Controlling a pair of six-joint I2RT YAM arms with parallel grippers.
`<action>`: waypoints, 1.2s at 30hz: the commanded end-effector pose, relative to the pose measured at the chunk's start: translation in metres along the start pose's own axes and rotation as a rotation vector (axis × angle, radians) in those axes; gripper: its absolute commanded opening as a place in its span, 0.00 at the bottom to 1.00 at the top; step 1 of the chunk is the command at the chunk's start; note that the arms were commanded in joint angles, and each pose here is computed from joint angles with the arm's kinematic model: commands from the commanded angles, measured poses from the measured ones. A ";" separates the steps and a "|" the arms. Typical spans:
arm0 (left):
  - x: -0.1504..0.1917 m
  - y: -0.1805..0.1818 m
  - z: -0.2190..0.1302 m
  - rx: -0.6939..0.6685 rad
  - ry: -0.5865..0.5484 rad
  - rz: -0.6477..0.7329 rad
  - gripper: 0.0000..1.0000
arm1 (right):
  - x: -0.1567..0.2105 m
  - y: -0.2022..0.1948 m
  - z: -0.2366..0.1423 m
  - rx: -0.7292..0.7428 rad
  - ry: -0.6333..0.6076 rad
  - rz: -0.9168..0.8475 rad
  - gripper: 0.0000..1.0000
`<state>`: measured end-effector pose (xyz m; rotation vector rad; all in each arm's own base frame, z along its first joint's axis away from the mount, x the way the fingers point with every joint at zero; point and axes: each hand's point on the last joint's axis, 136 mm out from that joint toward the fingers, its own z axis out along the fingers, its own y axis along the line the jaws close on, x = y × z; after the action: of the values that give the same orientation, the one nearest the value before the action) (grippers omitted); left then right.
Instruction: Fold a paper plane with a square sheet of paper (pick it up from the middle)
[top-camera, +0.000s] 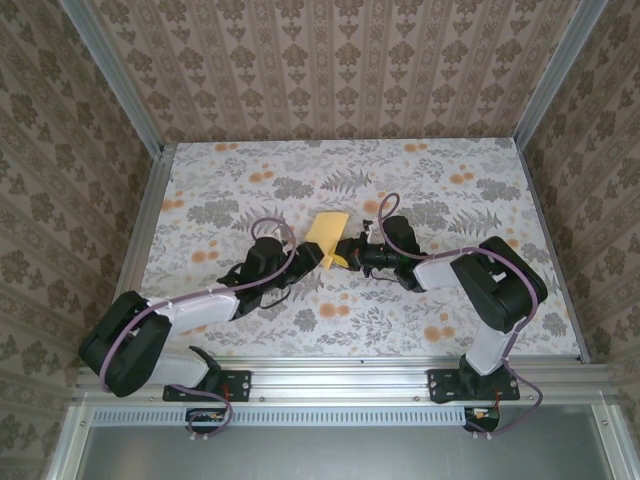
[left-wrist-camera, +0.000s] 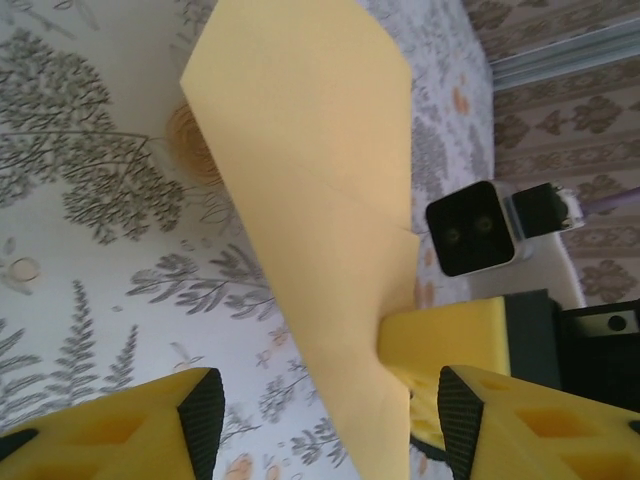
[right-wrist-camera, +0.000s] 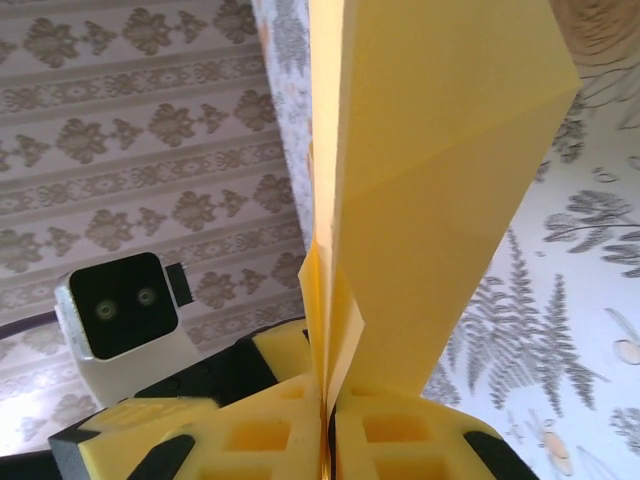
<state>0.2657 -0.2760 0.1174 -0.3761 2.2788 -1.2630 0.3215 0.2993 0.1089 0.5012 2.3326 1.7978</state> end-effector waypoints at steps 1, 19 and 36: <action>-0.010 -0.024 0.000 0.078 -0.054 -0.056 0.60 | 0.004 0.021 -0.003 -0.098 0.022 0.015 0.11; -0.019 -0.028 0.008 0.092 -0.128 -0.071 0.12 | 0.010 0.015 -0.006 -0.099 0.036 0.043 0.14; 0.020 0.044 0.014 -0.110 0.019 0.111 0.05 | -0.014 -0.050 -0.069 0.428 -0.100 -0.233 0.38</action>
<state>0.2702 -0.2801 0.0925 -0.3483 2.2776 -1.1773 0.3137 0.2376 0.0906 0.4672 2.4642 1.3889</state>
